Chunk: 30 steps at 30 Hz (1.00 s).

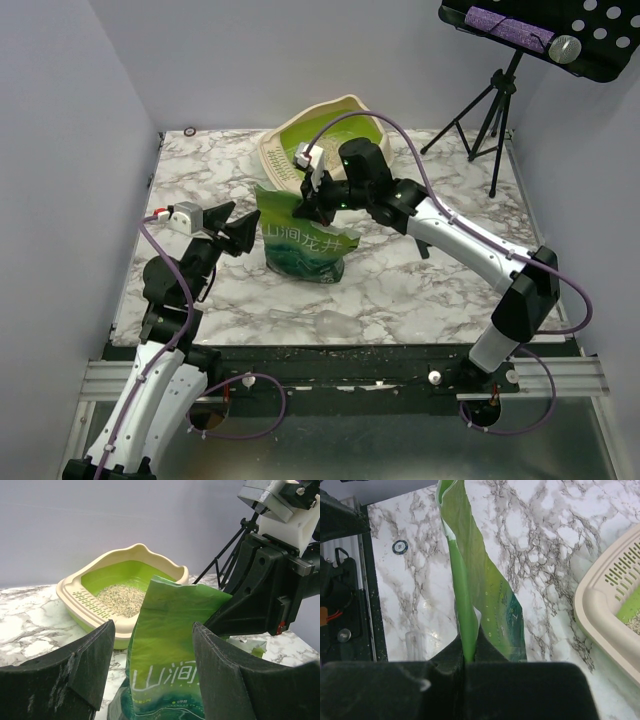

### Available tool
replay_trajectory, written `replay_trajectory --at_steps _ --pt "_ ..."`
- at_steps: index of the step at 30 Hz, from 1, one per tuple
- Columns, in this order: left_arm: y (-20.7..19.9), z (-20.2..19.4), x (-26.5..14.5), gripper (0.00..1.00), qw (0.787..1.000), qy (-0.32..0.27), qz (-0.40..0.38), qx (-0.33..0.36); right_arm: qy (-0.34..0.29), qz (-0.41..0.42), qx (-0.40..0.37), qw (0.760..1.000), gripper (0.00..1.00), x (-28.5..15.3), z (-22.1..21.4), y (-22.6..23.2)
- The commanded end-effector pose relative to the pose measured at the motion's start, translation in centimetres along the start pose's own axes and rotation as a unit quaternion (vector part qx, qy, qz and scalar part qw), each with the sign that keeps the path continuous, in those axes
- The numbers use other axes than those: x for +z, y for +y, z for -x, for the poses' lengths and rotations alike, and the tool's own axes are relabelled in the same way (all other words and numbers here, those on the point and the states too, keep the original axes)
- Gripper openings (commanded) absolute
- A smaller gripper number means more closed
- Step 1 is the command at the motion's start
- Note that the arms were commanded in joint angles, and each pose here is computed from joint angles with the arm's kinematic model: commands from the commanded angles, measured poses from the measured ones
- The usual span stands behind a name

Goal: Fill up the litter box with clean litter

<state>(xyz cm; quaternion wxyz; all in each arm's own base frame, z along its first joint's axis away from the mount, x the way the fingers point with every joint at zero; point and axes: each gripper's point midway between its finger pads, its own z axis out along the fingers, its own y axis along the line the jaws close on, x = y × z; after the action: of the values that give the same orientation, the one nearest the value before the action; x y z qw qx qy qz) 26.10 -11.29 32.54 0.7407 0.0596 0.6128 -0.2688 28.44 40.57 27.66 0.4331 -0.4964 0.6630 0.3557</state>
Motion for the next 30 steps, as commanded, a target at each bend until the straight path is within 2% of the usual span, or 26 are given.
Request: replay_trajectory --at_steps 1,3,6,12,16,20,26,30 --pt "-0.3 1.5 0.1 0.71 1.000 -0.015 -0.001 0.004 -0.128 0.010 -0.057 0.990 0.06 -1.9 8.6 1.4" --pt "-0.3 1.4 0.2 0.71 1.000 -0.012 -0.004 0.002 -0.127 0.003 -0.062 0.990 0.27 -2.6 8.8 1.5" --pt "-0.4 1.5 0.2 0.71 1.000 -0.013 -0.007 0.001 -0.125 -0.020 -0.071 0.990 0.48 -3.9 8.7 1.3" --pt "-0.7 1.5 0.3 0.71 1.000 -0.012 -0.014 -0.004 -0.093 -0.105 -0.085 0.986 0.71 -6.5 5.9 -0.6" --pt "-0.8 1.3 0.3 0.71 1.000 -0.011 -0.017 -0.007 -0.069 -0.151 -0.103 0.981 0.80 -9.0 3.4 -2.7" --pt "-1.1 1.3 0.3 0.71 1.000 -0.011 -0.024 -0.012 -0.033 -0.139 -0.114 0.983 0.87 -9.9 0.5 -3.6" --pt "-1.2 1.1 0.3 0.71 0.999 -0.006 -0.023 -0.026 -0.003 -0.101 -0.102 0.990 0.88 -9.5 -1.7 -5.2" --pt "-1.1 0.9 0.4 0.71 0.999 -0.001 -0.022 -0.031 0.014 -0.051 -0.102 0.993 0.88 -8.5 -2.9 -4.4"
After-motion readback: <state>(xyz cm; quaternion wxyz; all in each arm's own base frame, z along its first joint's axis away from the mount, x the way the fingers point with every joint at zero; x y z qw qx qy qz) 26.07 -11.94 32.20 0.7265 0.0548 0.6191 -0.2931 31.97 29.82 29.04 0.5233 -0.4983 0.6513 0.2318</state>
